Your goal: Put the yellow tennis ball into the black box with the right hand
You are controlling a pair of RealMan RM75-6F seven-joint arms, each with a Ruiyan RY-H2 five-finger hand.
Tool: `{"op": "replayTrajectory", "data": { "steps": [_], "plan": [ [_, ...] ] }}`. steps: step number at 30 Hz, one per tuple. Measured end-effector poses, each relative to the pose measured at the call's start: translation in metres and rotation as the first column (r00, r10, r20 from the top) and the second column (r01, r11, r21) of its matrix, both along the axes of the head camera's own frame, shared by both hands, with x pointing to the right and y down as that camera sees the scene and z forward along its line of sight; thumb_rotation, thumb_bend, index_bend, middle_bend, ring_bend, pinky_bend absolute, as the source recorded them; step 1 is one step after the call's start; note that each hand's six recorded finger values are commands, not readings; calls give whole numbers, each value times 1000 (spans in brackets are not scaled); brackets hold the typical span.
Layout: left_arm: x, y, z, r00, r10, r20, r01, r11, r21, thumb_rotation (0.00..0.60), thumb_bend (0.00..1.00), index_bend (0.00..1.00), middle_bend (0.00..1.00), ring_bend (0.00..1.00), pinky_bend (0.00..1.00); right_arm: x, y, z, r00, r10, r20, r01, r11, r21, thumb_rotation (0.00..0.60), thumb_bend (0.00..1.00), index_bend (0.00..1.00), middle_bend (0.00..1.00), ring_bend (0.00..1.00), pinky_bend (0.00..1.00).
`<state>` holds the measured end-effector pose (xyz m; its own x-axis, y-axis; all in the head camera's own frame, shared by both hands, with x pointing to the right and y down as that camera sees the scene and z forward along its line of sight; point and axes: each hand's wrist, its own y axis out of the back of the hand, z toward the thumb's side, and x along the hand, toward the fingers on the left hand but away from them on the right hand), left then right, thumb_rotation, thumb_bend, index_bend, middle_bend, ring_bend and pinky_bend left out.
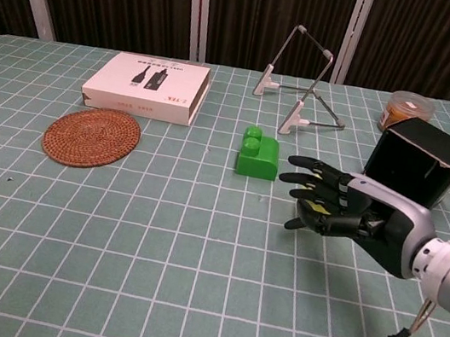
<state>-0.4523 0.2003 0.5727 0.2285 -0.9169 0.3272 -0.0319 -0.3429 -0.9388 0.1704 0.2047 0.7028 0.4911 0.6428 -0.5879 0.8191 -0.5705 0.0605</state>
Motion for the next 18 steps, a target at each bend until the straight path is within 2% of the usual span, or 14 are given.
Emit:
{"op": "replayTrajectory", "data": {
  "steps": [10, 18],
  "plan": [
    [0, -3, 6, 1000, -8, 15, 8, 1000, -15, 600, 98, 0, 0, 0, 58, 10, -25, 9, 998, 65, -8, -65, 998, 17, 600, 618, 0, 66, 40, 132],
    [-3, -6, 10, 1000, -20, 23, 21, 999, -27, 600, 99, 0, 0, 0, 58, 19, -37, 21, 994, 112, -15, -112, 994, -3, 600, 618, 0, 43, 23, 71]
  ]
}}
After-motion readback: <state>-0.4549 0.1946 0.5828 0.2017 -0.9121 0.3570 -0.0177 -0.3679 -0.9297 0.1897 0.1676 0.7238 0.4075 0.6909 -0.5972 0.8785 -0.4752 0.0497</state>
